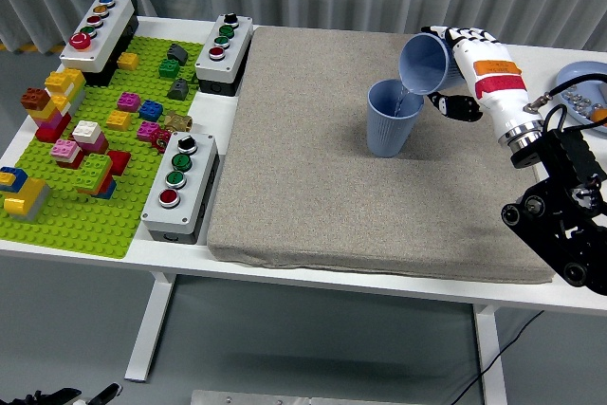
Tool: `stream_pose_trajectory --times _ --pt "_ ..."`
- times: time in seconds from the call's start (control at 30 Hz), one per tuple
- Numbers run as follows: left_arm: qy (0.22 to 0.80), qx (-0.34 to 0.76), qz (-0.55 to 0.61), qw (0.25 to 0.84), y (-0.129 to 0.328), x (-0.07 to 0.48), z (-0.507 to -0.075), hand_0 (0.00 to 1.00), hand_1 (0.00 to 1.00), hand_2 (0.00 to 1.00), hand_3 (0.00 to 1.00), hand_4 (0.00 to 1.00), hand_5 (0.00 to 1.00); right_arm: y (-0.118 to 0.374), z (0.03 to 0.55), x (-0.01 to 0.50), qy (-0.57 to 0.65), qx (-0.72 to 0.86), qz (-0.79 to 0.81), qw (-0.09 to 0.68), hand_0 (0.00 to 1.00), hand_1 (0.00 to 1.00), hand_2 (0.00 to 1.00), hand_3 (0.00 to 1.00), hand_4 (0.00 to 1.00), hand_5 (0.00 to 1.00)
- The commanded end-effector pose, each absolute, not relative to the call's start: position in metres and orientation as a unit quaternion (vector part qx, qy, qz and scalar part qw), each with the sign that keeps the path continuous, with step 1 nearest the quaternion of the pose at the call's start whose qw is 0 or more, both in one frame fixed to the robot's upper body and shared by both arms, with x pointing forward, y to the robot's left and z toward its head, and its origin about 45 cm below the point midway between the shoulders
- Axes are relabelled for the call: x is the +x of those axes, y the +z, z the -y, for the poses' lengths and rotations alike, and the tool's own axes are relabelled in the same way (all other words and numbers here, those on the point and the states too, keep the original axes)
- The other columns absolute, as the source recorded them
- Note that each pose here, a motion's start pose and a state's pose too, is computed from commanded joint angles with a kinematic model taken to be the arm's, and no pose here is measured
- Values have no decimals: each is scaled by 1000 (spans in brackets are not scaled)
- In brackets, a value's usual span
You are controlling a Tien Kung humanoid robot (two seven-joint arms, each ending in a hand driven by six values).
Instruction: Pick cup pour cup place
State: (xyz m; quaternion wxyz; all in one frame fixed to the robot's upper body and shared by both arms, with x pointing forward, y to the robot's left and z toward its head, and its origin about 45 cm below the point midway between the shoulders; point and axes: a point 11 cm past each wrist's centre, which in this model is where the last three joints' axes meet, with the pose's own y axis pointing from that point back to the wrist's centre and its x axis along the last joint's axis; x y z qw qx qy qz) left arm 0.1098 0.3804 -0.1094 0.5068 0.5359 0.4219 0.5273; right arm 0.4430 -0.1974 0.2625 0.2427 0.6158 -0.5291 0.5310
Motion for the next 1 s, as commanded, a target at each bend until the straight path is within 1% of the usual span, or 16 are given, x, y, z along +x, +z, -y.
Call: stream_pose_trajectory --times 1.0 --pt "525 539 -421 506 -109 108 -382 767 760 815 660 501 998 266 190 442 566 603 506 246 905 782 718 712 696 45"
